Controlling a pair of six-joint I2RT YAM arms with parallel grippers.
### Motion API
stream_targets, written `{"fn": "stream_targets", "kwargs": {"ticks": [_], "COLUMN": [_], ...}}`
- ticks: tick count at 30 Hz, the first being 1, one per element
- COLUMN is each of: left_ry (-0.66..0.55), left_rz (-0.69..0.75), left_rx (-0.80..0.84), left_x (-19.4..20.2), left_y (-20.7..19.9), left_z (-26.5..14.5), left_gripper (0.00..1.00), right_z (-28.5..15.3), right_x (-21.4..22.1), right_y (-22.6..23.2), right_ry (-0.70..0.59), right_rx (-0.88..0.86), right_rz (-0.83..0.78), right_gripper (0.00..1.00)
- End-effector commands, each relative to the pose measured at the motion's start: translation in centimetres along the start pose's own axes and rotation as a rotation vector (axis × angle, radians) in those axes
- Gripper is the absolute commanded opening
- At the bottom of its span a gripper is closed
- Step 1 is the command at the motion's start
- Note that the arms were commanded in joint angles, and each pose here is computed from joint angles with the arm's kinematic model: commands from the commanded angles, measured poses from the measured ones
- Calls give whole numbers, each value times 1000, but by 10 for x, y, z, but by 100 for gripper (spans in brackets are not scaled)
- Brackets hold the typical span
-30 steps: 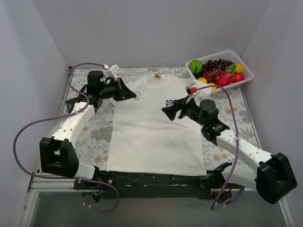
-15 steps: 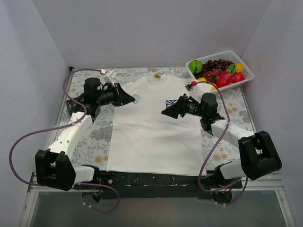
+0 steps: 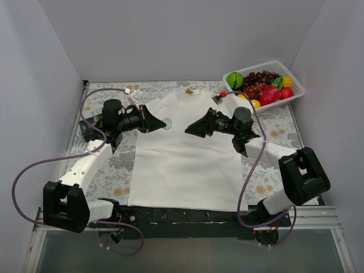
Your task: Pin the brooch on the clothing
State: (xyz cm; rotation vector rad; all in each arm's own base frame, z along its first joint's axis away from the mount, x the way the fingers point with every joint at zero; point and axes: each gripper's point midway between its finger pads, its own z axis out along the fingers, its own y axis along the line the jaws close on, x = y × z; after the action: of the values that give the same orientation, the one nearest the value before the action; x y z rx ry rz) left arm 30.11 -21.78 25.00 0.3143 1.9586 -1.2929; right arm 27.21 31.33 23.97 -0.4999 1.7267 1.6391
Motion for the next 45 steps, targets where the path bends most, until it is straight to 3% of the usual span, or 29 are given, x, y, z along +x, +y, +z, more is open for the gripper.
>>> {"fn": "stream_targets", "kwargs": {"ticks": [1,7,12,13,16,25,28,29,32,33,36,41,45], "left_ry": [-122,-247,-259,-258,-256,-217,-206,-204,-195,-184,-177,-122,-47], "left_rz": [20,-31,-38,-35,-39,-24,-7,5,55,47,83,152,243], "left_rx": [75,86,103,108,119,144,144,149,160,137,88,82,90], "left_x": [-14,-15,-13,-14,-13,-7,-7,-8,-14,-13,-24,-36,-40], "left_y": [-34,-45,-50,-52,-54,-58,-59,-60,-68,-65,-63,-65,-68], "left_z": [-10,-14,-14,-14,-13,-9,-9,-9,-11,-10,-9,-3,0], "left_gripper": [0,0,0,0,0,0,0,4,48,72,95,98,98], "right_z": [23,46,55,56,58,57,56,56,54,54,49,35,20], "right_x": [-20,-28,-33,-32,-30,-35,-34,-35,-31,-30,-24,-22,-6], "right_y": [27,43,46,46,43,55,56,58,51,50,47,53,43], "right_ry": [-63,-116,-135,-134,-131,-160,-153,-150,-125,-115,-73,1,172], "right_rx": [-82,-86,-78,-79,-82,-148,-149,-150,-108,-98,-64,10,76], "right_rz": [-35,2,12,17,35,45,33,20,-12,-20,-75,-214,-354], "right_gripper": [69,67,66,59,55,5,1,1,1,1,1,1,1]}}
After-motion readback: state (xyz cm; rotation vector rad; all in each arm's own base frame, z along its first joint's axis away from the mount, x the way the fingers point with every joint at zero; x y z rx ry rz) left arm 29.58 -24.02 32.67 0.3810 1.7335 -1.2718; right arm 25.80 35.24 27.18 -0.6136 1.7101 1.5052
